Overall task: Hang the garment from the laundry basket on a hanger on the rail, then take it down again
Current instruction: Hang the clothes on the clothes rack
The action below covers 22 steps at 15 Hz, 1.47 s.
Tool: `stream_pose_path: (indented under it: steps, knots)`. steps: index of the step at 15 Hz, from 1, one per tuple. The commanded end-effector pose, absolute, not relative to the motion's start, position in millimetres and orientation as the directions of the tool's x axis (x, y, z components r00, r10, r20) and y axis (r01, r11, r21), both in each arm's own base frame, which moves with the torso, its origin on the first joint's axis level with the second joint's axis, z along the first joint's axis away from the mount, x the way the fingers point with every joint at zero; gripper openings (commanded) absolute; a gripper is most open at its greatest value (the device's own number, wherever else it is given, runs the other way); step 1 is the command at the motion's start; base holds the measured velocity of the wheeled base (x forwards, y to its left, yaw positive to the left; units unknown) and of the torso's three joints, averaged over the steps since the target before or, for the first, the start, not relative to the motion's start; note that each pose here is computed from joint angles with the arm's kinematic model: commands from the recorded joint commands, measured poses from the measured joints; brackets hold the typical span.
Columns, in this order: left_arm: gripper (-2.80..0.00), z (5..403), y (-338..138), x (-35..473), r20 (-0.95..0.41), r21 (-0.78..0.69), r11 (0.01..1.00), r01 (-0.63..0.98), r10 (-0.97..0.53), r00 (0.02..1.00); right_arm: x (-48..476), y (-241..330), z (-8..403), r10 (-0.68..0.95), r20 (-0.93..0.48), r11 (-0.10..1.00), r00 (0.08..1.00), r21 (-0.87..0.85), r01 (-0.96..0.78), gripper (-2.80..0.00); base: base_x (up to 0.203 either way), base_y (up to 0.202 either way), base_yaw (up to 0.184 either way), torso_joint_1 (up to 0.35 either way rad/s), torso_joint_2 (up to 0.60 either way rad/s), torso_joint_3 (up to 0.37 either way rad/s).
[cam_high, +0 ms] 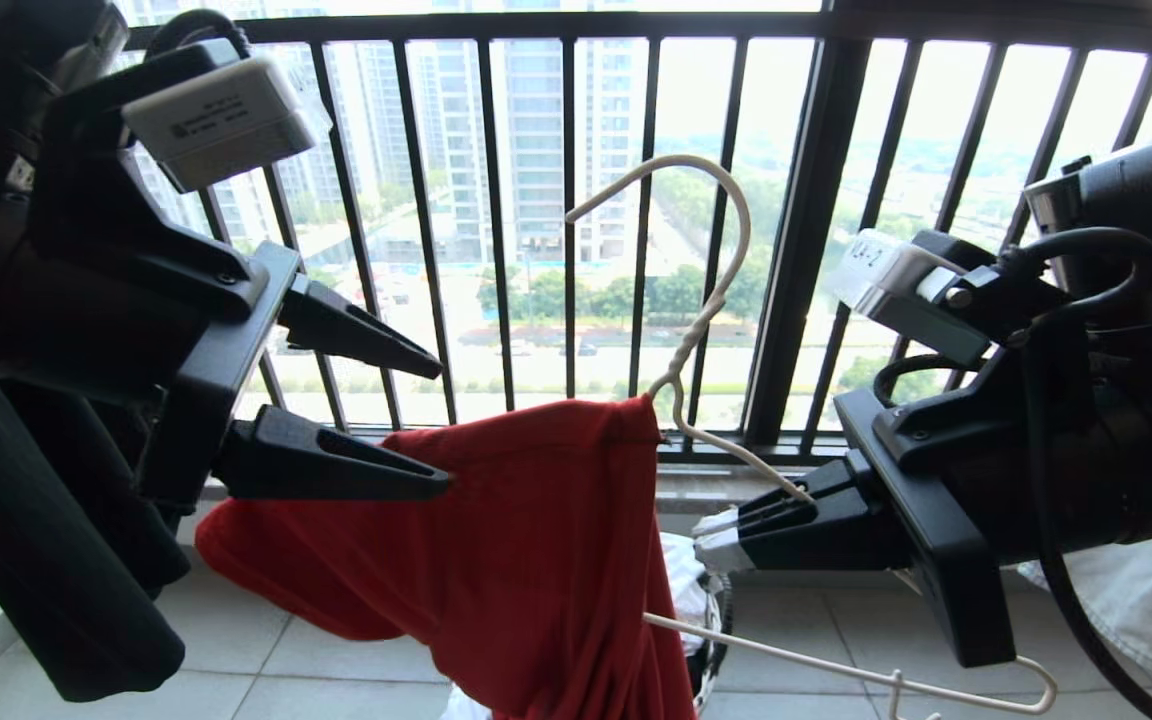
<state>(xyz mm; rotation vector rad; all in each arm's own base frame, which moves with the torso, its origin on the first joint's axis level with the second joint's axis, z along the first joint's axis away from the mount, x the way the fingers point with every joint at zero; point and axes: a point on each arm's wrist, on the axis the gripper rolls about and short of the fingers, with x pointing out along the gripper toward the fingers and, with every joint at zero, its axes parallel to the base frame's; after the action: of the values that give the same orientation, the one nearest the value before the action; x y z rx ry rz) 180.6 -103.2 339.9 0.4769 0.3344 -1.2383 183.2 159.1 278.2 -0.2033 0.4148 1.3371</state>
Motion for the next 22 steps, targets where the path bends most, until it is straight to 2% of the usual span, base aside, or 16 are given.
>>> stream_pose_path:
  steps: [1,6,13,22]
  knots:
    - [0.0,338,-109,187,-0.499,0.156,0.233,0.96,-0.82,0.28,180,158,280,0.901,-0.399,0.222,0.169,0.09,-0.971,-2.8,0.0,0.0,0.0,0.0,0.0,0.0]
    - [0.0,332,-114,194,-0.511,0.128,0.221,0.967,-0.821,0.256,178,152,284,0.904,-0.384,0.234,0.186,0.082,-0.969,-2.8,0.0,0.0,0.0,0.0,0.0,0.0]
    - [0.0,329,-125,207,-0.436,0.029,0.089,0.996,-0.895,0.093,177,146,291,0.911,-0.359,0.243,0.204,0.067,-0.968,-2.8,0.0,0.0,0.0,0.0,0.0,0.0]
    - [0.0,326,-149,240,-0.415,-0.061,0.069,0.996,-0.909,0.038,172,143,300,0.918,-0.335,0.242,0.214,0.045,-0.969,-2.8,0.0,0.0,0.0,0.0,0.0,0.0]
